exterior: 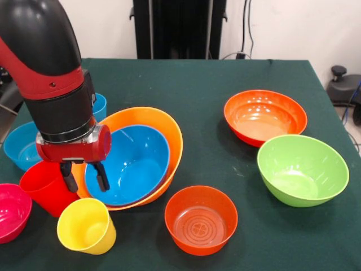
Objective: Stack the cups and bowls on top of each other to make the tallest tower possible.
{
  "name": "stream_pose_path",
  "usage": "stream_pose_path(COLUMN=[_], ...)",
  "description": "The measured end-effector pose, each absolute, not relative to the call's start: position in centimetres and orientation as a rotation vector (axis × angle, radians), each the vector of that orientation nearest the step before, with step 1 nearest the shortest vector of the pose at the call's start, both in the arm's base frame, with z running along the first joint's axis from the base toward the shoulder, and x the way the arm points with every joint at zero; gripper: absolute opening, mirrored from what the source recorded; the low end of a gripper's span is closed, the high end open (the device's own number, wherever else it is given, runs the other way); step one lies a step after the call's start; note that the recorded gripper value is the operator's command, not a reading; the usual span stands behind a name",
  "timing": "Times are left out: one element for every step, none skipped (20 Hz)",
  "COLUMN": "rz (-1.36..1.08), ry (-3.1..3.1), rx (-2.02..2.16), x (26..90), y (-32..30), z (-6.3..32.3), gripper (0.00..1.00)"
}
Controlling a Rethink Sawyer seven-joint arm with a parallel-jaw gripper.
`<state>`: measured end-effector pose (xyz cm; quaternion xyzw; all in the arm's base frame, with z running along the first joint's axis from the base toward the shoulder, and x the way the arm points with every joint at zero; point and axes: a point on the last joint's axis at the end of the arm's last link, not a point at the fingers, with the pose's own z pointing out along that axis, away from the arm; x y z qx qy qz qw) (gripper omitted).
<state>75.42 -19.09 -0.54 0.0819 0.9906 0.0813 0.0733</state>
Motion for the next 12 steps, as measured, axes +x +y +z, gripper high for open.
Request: stream_pose_path(rz=[0.240,0.237,0.235,0.235,0.235,0.234,0.235,0.236,0.237,0.242,0.248,0.255], ry=[2.975,2.976,2.977,2.977,2.977,2.978,2.978,2.979,2.980,2.980,2.982,2.982], rx=[0.243,0.242,0.240,0.240,0.240,0.240,0.240,0.239,0.238,0.238,0.237,0.238], x=[75.41,75.39,75.35,75.33,75.32,75.30,75.27,75.18,75.12,75.03,74.93,74.87], y=[-19.15,-19.20,-19.22,-19.22,-19.24,-19.26,-19.27,-19.26,-19.24,-19.18,-19.09,-19.00], z=[-0.68,-0.78,-0.87,-0.89,-0.90,-0.90,-0.88,-0.78,-0.68,-0.50,-0.24,0.03], gripper=[1.00,1.00,1.00,1.00,1.00,1.00,1.00,1.00,1.00,1.00,1.00,1.00])
